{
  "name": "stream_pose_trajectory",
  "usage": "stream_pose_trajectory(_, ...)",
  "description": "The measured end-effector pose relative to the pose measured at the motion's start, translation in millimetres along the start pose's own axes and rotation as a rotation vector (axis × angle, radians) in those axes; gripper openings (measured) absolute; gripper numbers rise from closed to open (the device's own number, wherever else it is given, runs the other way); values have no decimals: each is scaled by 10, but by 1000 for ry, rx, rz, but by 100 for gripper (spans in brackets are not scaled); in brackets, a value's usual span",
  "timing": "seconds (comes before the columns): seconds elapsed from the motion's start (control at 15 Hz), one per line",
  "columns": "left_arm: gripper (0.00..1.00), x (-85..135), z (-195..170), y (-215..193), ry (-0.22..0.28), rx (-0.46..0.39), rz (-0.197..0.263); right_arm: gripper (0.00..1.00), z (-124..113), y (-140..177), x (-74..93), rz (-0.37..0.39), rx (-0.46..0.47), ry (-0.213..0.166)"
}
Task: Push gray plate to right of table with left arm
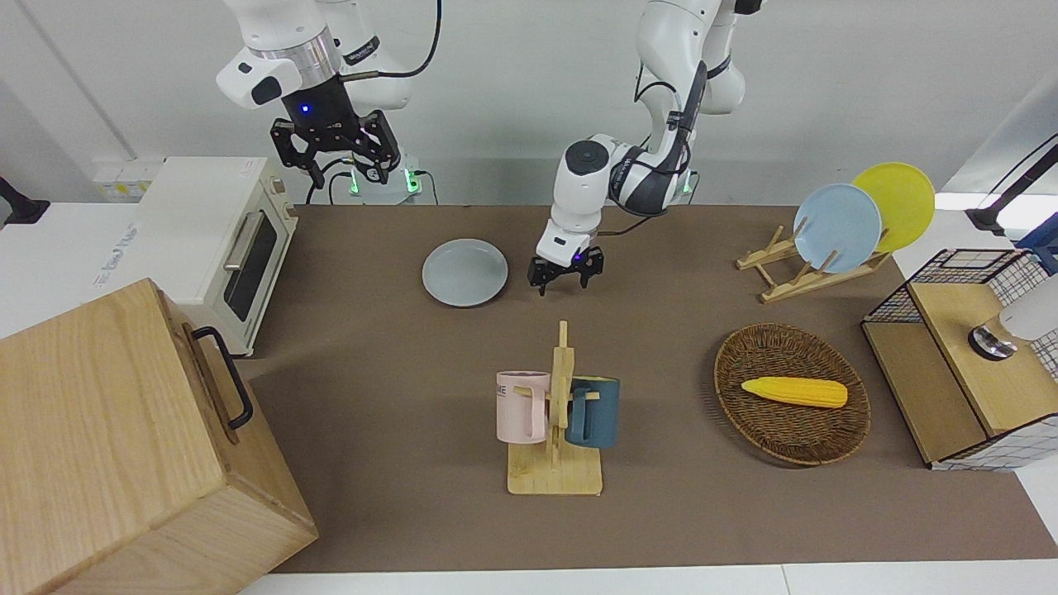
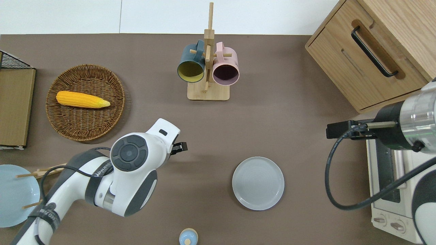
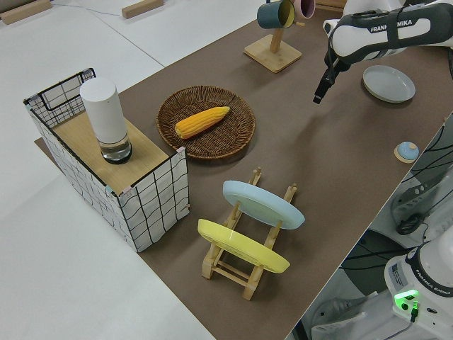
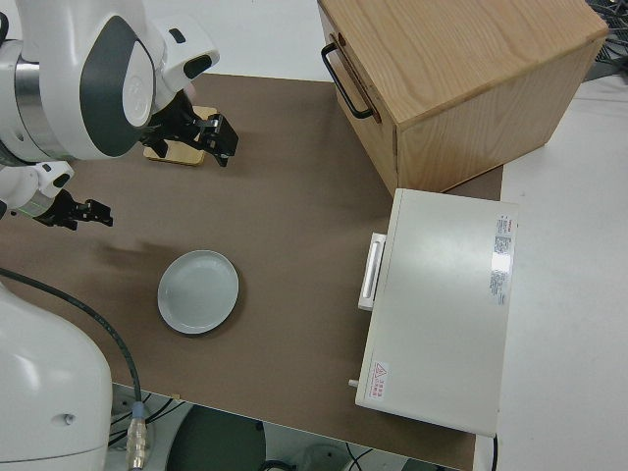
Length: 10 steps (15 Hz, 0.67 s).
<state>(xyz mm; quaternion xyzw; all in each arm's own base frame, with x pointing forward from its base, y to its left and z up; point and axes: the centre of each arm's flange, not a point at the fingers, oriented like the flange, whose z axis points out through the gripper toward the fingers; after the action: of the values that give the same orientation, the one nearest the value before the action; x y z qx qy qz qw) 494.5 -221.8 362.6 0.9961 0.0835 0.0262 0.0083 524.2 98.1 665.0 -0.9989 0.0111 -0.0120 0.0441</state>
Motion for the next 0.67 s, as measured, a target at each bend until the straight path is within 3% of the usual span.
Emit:
stream_pose_trajectory(0.33,100,326,-150,-533,28,2,7,100,0,0,0,0,0,0)
stream_pose_trajectory(0.67,100,558,-444,-792,45,7,0,100,0,0,0,0,0,0)
